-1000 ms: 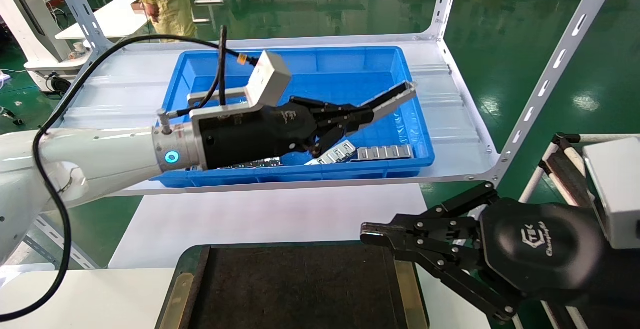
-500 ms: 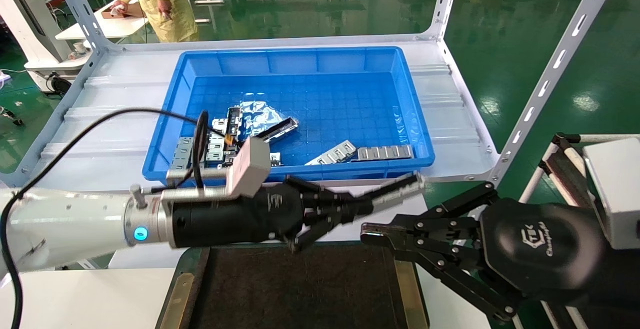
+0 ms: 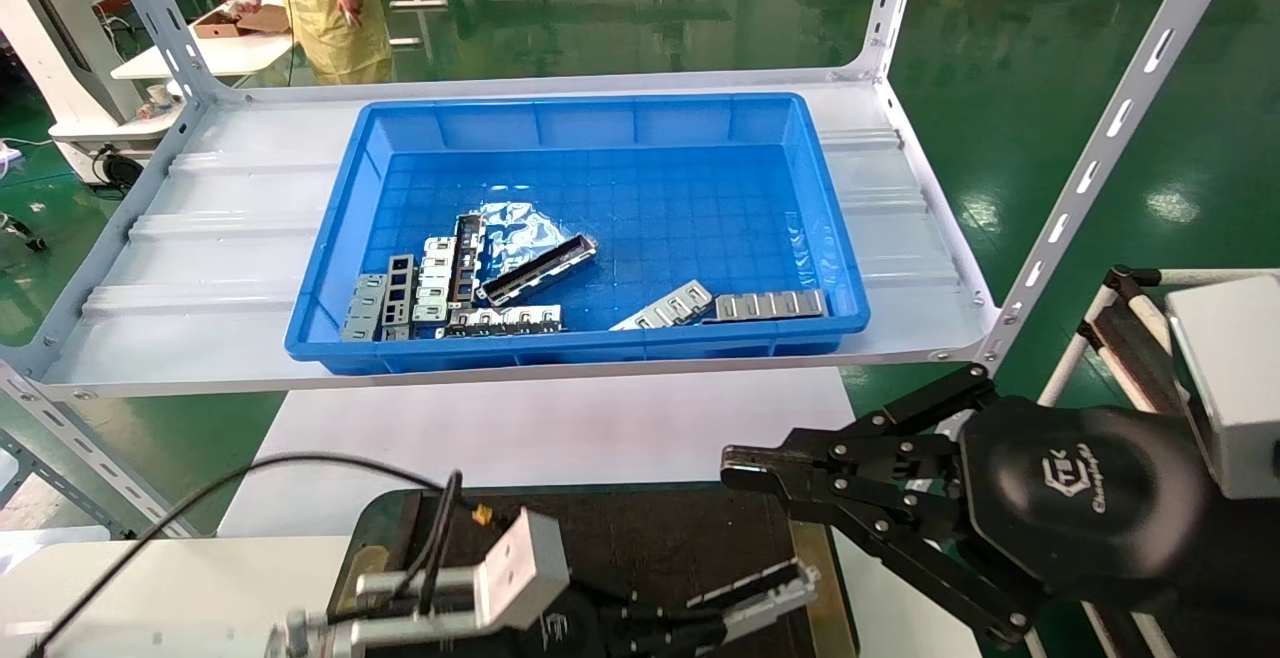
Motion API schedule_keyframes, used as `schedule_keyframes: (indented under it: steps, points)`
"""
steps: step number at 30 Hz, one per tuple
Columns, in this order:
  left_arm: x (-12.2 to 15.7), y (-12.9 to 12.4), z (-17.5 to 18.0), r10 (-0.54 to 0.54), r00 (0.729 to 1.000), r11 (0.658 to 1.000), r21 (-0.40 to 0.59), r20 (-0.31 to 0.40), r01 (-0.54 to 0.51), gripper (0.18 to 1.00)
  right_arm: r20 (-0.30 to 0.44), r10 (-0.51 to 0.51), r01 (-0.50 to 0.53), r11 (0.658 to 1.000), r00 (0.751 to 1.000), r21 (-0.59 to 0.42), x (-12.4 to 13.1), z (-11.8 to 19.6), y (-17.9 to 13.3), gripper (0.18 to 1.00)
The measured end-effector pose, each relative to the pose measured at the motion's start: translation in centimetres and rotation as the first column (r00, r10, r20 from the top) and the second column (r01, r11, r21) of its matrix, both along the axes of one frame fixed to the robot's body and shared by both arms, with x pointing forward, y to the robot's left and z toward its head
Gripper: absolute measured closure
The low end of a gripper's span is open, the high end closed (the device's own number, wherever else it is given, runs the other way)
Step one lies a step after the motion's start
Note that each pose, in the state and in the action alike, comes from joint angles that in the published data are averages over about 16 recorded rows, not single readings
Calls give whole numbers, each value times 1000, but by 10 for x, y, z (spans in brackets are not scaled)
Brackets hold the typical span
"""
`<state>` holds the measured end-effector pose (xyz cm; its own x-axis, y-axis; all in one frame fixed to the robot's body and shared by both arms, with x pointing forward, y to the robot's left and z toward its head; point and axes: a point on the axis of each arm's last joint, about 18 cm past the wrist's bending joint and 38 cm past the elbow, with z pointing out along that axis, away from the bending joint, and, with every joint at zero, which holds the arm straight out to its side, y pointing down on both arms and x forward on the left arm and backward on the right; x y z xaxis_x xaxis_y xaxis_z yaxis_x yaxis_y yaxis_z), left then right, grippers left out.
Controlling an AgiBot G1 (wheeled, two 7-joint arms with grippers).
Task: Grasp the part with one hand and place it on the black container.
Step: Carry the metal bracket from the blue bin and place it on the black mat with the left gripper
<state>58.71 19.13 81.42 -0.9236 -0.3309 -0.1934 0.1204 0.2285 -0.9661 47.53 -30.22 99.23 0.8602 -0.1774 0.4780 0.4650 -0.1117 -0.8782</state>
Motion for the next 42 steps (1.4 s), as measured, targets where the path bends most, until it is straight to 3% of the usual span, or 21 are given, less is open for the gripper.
schedule_keyframes:
  steps: [6, 11, 23, 42]
  points:
    - [-6, -3, -42, 138, 988, 990, -5, -64, -139, 979, 0, 0, 0, 1000, 1000, 0, 0, 0, 0, 988]
    - [-3, -8, -68, 269, 957, 962, -27, -111, -273, 979, 0, 0, 0, 1000, 1000, 0, 0, 0, 0, 988]
    - [17, -25, -100, 509, 829, 835, -102, -233, -541, 979, 0, 0, 0, 1000, 1000, 0, 0, 0, 0, 988]
    - [35, -56, -116, 655, 650, 649, -154, -385, -745, 980, 0, 0, 0, 1000, 1000, 0, 0, 0, 0, 988]
